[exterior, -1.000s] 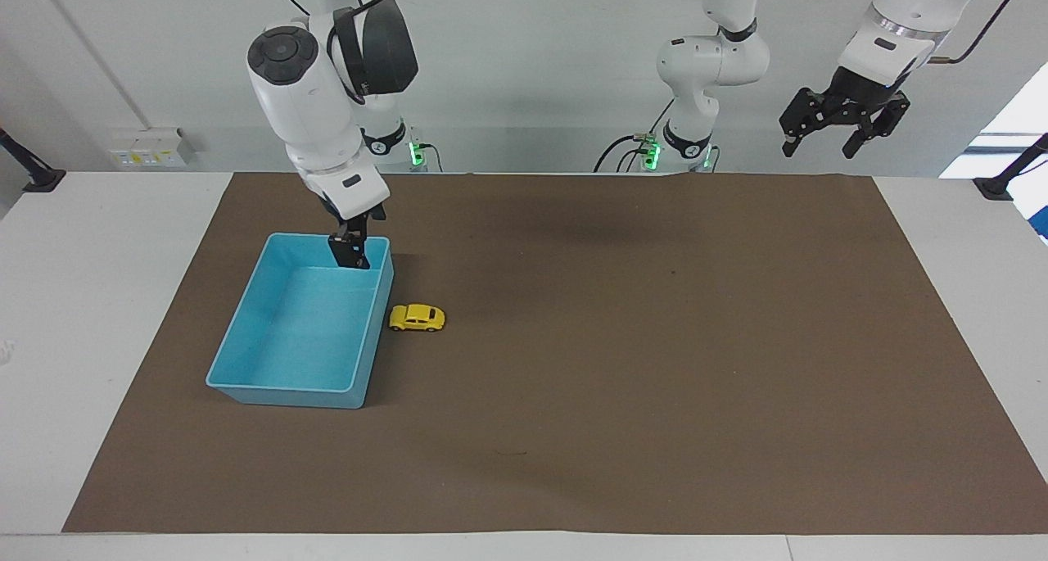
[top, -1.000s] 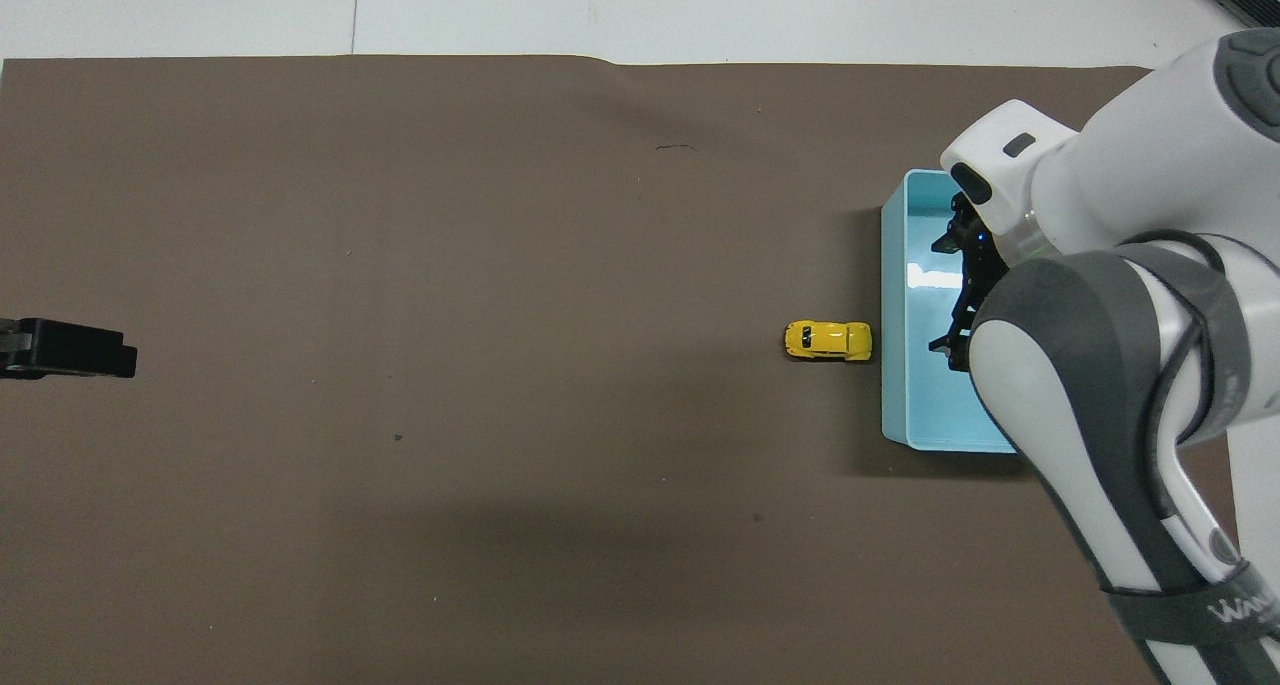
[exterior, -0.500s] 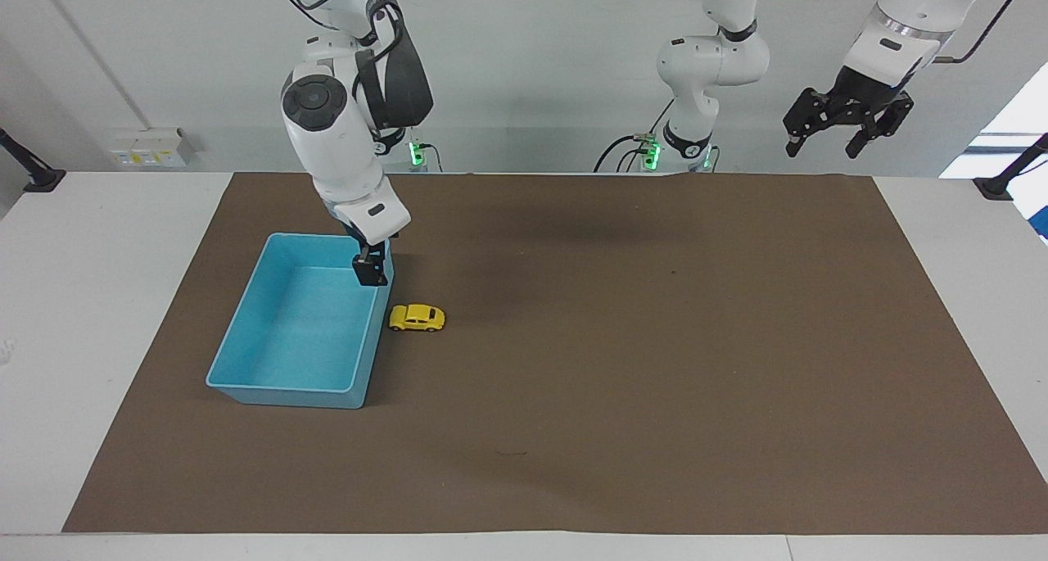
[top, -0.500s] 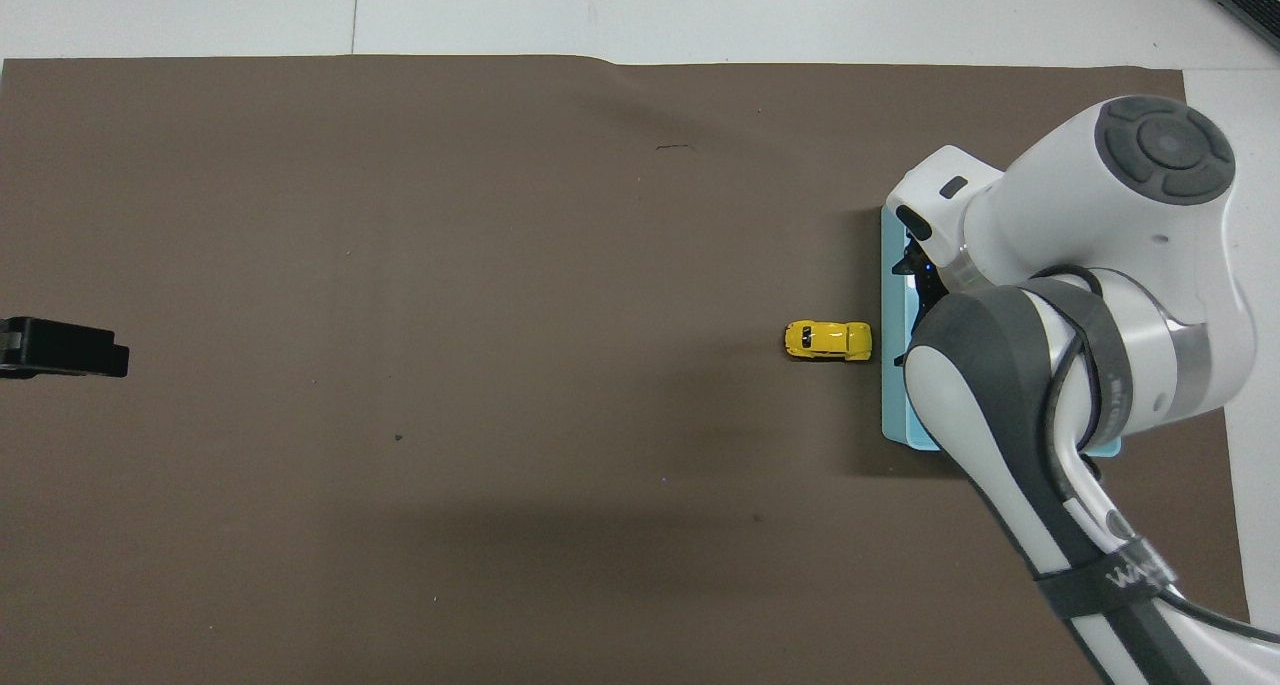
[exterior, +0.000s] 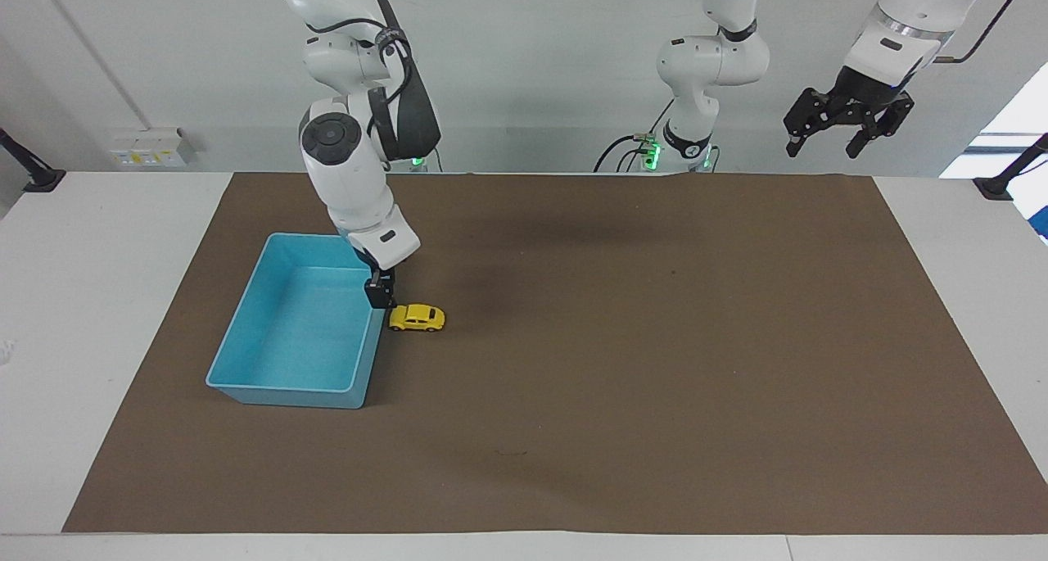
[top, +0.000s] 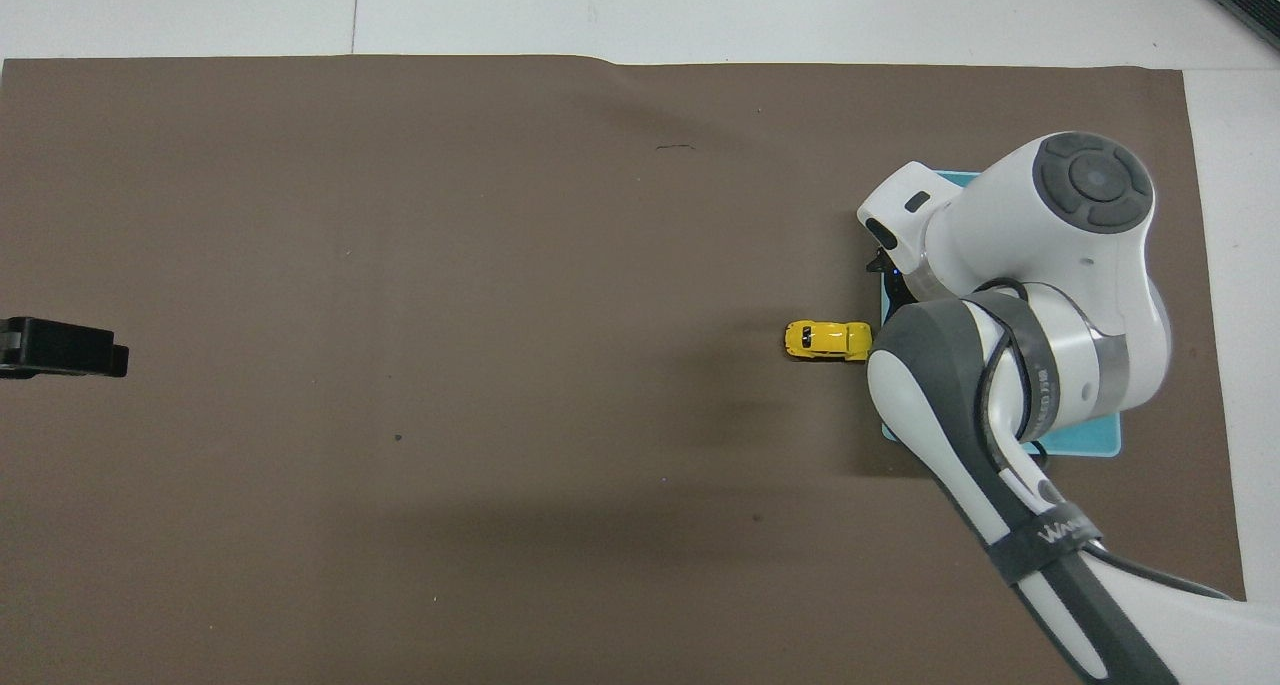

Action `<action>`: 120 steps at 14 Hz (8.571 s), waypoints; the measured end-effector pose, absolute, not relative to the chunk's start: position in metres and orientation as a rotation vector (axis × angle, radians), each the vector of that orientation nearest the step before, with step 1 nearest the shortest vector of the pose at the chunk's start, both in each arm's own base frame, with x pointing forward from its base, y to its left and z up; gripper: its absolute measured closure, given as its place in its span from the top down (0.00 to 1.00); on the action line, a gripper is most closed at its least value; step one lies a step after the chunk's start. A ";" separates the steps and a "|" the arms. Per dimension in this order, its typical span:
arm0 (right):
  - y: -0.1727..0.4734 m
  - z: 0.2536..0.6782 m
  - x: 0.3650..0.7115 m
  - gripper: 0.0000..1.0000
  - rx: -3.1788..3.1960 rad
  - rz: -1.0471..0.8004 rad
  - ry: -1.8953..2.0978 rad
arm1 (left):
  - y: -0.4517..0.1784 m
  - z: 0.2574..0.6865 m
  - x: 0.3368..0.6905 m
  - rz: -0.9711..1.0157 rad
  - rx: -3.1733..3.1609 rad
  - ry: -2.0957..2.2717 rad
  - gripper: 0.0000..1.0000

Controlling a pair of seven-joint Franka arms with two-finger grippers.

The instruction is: Wind up and store yellow beetle car

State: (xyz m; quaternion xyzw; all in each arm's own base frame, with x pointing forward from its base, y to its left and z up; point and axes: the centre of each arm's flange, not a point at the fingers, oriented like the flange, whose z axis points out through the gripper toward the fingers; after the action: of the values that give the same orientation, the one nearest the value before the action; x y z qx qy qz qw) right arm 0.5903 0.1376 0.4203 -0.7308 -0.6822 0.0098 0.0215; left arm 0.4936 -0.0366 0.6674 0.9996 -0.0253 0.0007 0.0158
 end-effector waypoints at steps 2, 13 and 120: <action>0.141 0.405 0.593 1.00 -2.264 0.020 -2.120 | -0.037 0.667 0.494 0.002 3.109 -0.079 1.00; 0.160 0.327 0.591 1.00 -2.235 0.012 -2.153 | -0.037 0.667 0.494 0.002 3.109 -0.079 1.00; -0.012 0.468 0.614 1.00 -2.373 -0.170 -2.140 | -0.037 0.667 0.494 0.002 3.109 -0.079 1.00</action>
State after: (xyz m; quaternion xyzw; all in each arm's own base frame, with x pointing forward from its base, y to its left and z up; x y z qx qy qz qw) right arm 0.6139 -0.0119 0.4678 -0.7413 -0.6685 -0.0532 -0.0295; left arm 0.4936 -0.0366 0.6674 0.9996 -0.0253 0.0007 0.0158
